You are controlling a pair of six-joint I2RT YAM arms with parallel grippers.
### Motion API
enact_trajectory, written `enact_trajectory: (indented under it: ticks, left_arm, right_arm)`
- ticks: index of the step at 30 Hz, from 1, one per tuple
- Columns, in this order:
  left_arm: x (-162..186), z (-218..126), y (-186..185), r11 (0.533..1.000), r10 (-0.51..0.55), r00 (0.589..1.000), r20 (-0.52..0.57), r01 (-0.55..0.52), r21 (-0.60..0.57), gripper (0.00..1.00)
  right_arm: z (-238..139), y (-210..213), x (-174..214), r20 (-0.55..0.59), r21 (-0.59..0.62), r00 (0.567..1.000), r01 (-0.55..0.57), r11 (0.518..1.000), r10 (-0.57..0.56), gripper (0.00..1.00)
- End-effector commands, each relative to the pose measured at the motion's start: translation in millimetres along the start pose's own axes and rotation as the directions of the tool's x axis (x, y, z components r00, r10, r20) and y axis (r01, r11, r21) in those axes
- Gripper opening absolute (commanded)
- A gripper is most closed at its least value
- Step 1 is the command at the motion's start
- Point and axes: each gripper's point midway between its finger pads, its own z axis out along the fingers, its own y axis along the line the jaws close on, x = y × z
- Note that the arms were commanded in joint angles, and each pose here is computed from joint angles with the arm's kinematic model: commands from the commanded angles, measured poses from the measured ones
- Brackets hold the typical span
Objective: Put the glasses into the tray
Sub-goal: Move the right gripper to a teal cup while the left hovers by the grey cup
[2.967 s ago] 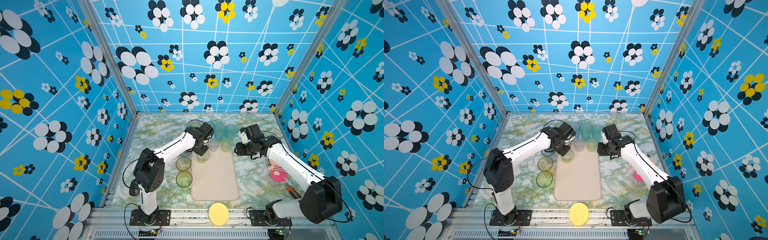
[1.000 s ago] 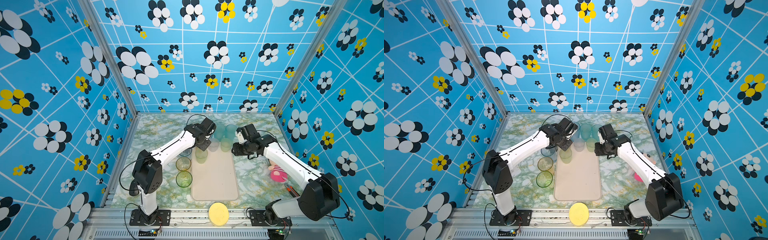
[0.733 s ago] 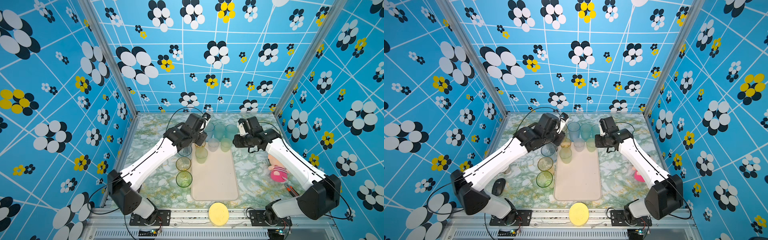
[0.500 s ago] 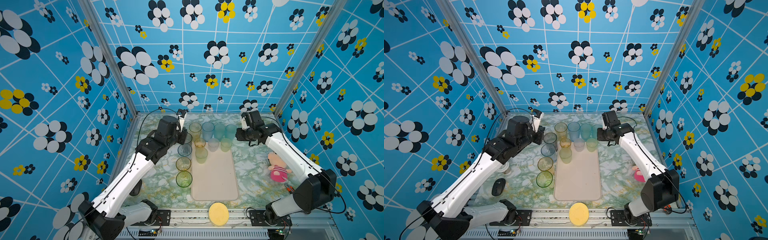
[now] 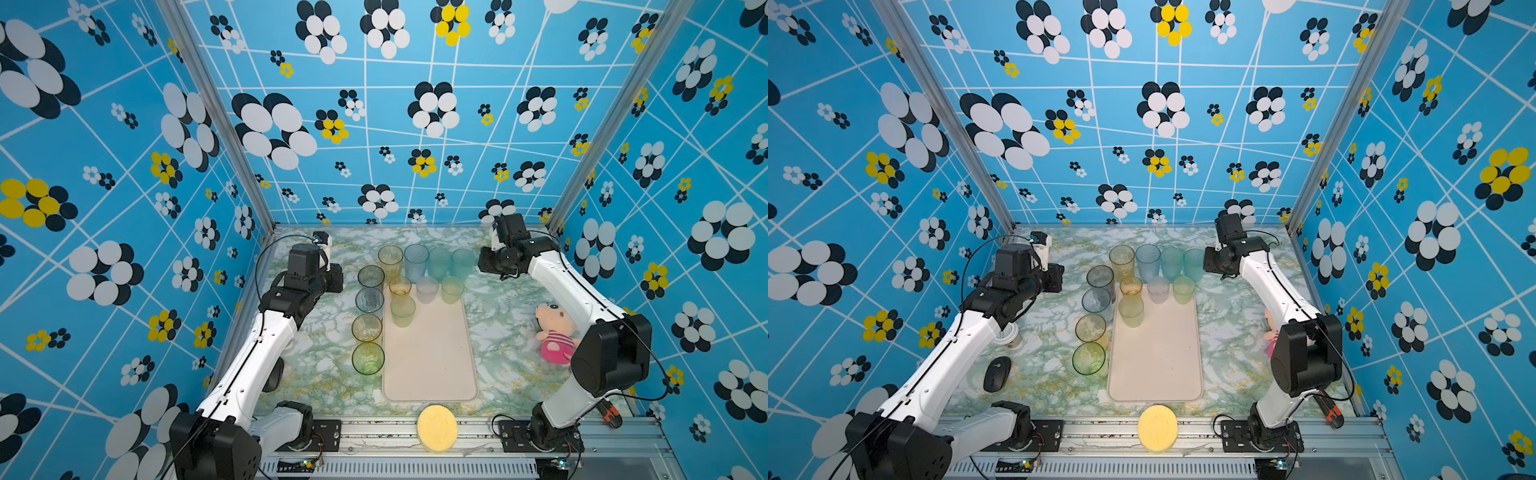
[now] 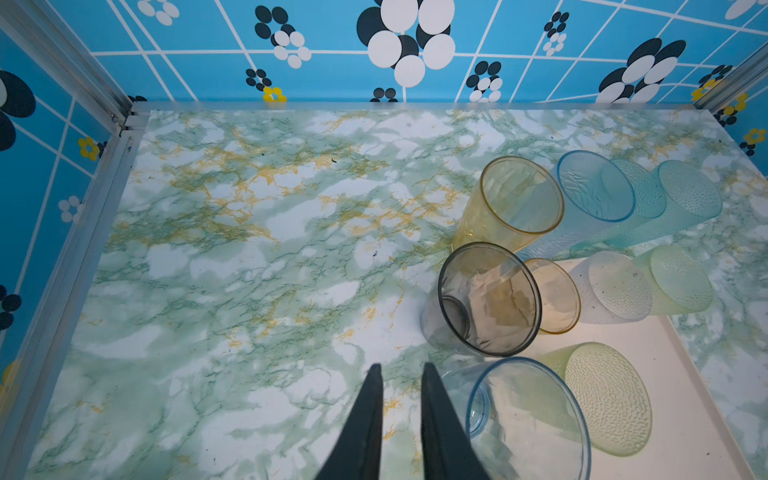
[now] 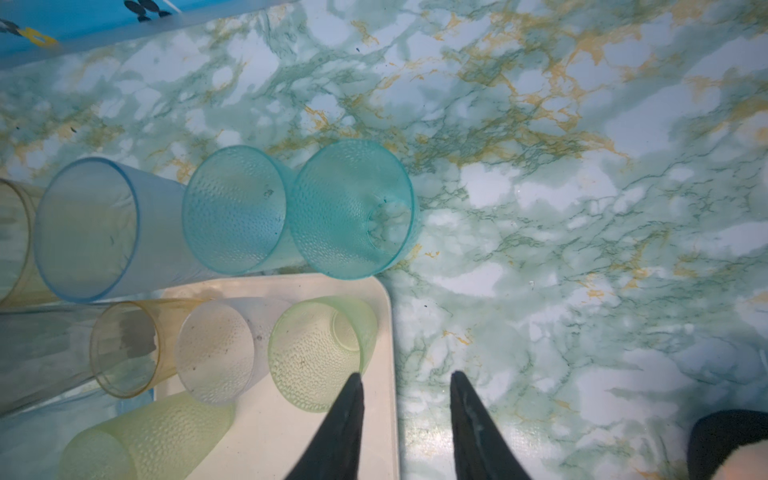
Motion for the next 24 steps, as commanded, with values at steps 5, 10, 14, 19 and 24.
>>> enact_trajectory:
  ticks: [5,10,14,19,24]
  left_arm:
    - [-1.7,8.9,2.0,1.000,-0.006,1.000,0.014,0.006,0.011,0.20]
    - [4.7,10.2,6.0,1.000,0.006,1.000,-0.006,-0.006,-0.005,0.20]
    - [4.2,8.9,6.5,1.000,0.011,1.000,-0.004,-0.011,-0.008,0.20]
    - [5.7,10.8,9.2,1.000,0.008,1.000,-0.008,-0.008,-0.012,0.20]
    - [5.2,12.1,11.3,1.000,0.002,1.000,-0.008,-0.002,-0.011,0.20]
  right_arm:
    - [5.3,4.4,-30.2,0.014,-0.025,1.000,-0.016,1.000,0.016,0.36]
    - [20.0,2.5,-34.8,-0.022,0.001,1.000,-0.011,1.000,0.011,0.33]
    - [30.9,-1.4,-37.2,-0.042,0.033,0.999,-0.006,0.999,0.008,0.32]
    - [46.5,-0.4,-37.0,-0.083,0.038,0.997,-0.003,0.999,0.006,0.29]
    - [58.5,1.7,-33.1,-0.115,0.026,0.993,-0.007,1.000,0.010,0.27]
